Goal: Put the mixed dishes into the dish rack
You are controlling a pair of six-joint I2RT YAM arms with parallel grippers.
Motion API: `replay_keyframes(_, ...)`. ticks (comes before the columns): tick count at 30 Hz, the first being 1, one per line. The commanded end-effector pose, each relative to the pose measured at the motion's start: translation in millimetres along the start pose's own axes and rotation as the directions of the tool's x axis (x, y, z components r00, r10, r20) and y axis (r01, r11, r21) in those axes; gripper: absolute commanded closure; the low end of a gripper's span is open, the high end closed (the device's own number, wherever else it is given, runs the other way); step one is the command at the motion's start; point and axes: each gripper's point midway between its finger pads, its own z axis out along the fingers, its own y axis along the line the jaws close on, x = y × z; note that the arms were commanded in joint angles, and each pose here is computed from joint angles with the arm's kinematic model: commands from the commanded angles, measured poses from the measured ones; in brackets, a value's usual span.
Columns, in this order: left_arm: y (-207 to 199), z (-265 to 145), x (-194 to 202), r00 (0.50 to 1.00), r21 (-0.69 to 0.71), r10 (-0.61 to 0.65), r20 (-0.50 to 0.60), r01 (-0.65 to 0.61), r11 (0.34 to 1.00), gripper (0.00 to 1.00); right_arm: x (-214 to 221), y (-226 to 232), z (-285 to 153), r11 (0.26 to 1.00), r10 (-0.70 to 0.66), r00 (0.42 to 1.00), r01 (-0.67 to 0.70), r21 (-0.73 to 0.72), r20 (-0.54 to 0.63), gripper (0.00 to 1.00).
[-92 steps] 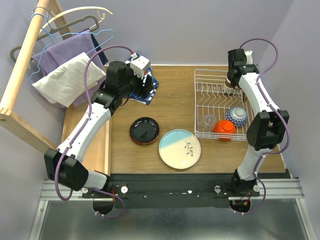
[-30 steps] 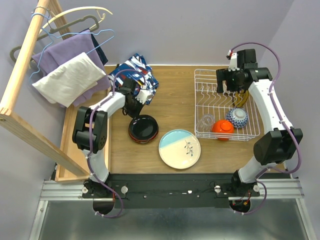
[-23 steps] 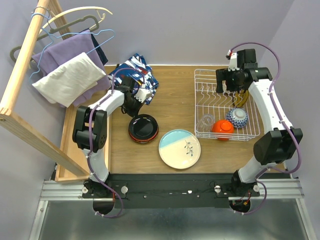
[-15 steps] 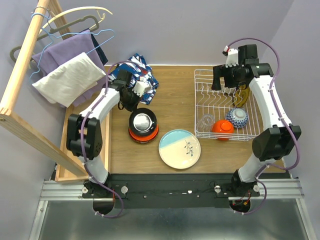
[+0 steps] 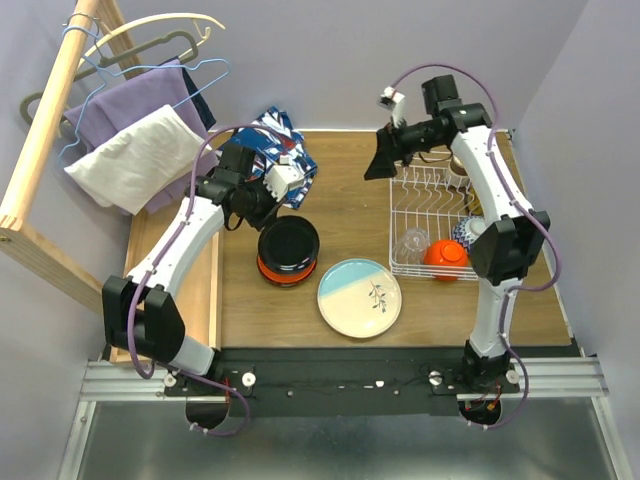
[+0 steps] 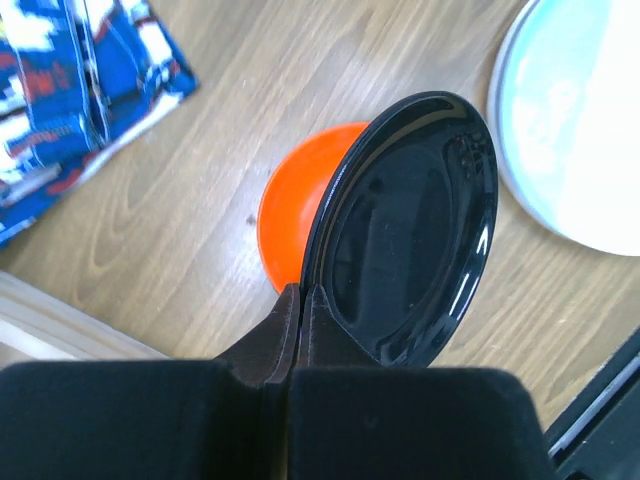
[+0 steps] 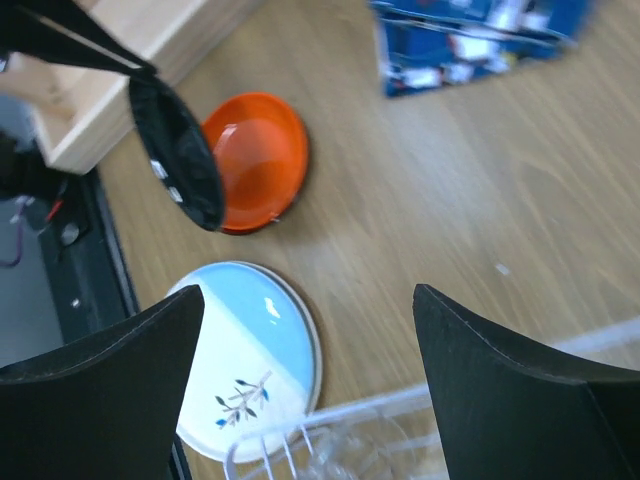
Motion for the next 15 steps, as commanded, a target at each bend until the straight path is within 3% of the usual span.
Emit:
replay_keyframes(1, -16.7, -30.1, -44.3, 0.985, 0.021, 0.072, 0.156, -0.077, 0.997, 1.00, -5.7, 71.7, 37.0, 0.942, -0.185, 0.982, 0.187, -0.280, 0.036, 0.07)
replay_keyframes(7, -25.4, -38.7, -74.6, 0.970, 0.040, 0.120, 0.213, -0.131, 0.991, 1.00, 2.1, 95.6, 61.9, 0.873, -0.260, 0.964, 0.259, -0.413, 0.054, 0.06)
replay_keyframes(15, -33.6, -42.3, -106.2, 0.953, 0.041, 0.147, 0.267, -0.163, 0.986, 1.00, 1.3, 96.4, 70.8, 0.881, -0.320, 0.943, 0.330, -0.338, 0.087, 0.05)
